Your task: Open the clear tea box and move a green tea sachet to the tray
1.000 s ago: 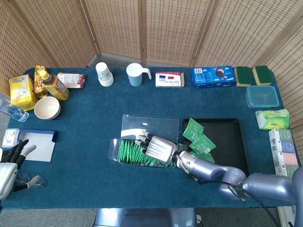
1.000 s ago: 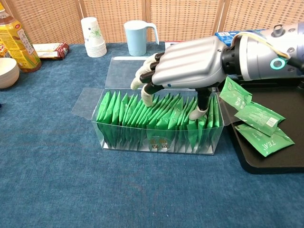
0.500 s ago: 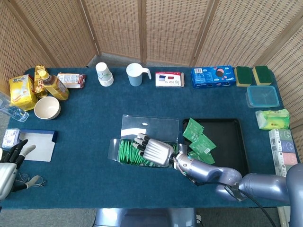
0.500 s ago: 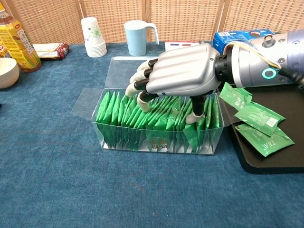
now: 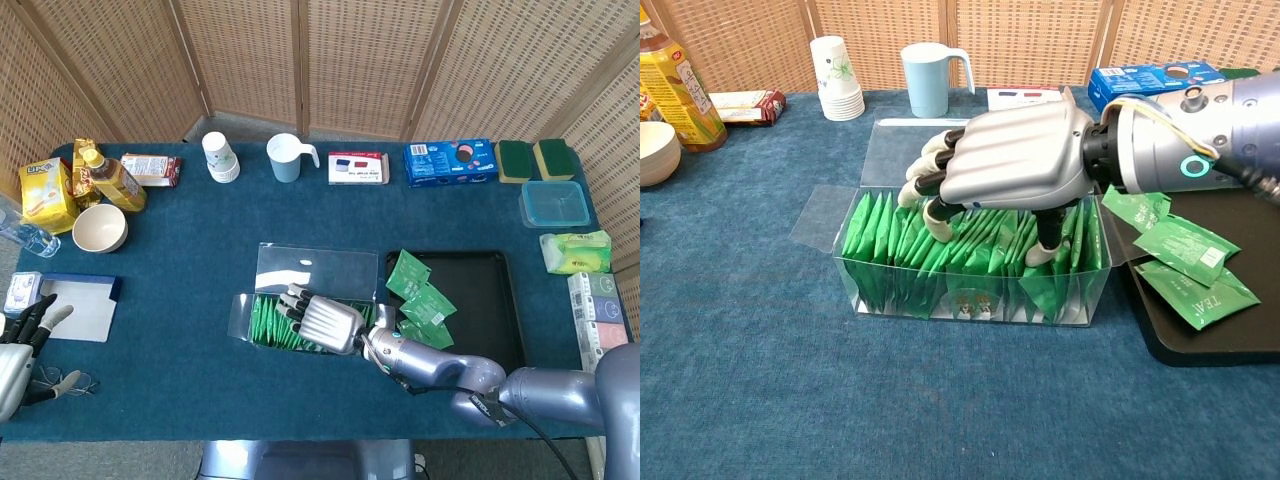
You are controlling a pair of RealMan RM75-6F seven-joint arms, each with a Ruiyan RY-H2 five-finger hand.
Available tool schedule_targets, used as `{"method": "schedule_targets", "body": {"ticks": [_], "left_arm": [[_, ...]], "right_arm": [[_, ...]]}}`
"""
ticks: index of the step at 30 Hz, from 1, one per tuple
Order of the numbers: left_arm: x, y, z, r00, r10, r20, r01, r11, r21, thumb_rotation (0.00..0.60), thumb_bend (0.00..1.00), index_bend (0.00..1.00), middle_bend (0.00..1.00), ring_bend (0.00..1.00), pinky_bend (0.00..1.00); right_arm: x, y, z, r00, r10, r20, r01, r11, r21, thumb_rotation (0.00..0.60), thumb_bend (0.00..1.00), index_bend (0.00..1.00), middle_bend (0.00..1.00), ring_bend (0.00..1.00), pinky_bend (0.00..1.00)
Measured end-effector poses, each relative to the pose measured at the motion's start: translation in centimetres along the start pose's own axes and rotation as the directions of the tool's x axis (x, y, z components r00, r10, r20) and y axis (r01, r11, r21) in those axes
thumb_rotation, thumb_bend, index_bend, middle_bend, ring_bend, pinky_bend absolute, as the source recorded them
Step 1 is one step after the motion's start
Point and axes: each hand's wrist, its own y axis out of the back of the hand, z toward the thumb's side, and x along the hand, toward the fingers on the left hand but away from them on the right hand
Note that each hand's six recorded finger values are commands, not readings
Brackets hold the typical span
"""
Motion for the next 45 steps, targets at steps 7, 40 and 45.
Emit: {"method": "schedule_targets", "body": {"ticks": [7, 40, 45], "left_arm": [[-0.04, 0.01, -0.10, 1.000, 0.000, -0.002, 0.000, 1.000, -0.001, 0.581, 0.18, 0.13, 0.03, 0.06, 0.22], [0.21, 0.30, -0.15, 1.000, 0.006, 0.002, -0.006, 1.000, 0.001, 0.582, 0.18, 0.13, 0.03, 0.06, 0.22], [0.25, 0.32, -0.14, 1.000, 0.007, 0.004, -0.007, 1.000, 0.001, 0.581, 0.18, 0.13, 0.03, 0.06, 0.22]], "right_arm": [[-0.11, 0.01, 0.15, 1.000, -0.008, 0.001, 0.008, 1.000, -0.017, 0.600, 0.25, 0.33, 0.12, 0.06, 0.01], [-0.30, 0.12, 0.10, 0.998, -0.047, 0.033, 0.050, 0.994, -0.100, 0.600, 0.34, 0.56, 0.21, 0.14, 0.01], [-0.23, 0.27, -0.15, 0.997, -0.063, 0.049, 0.069, 0.991, -0.111, 0.600, 0.35, 0.58, 0.23, 0.15, 0.01]]}}
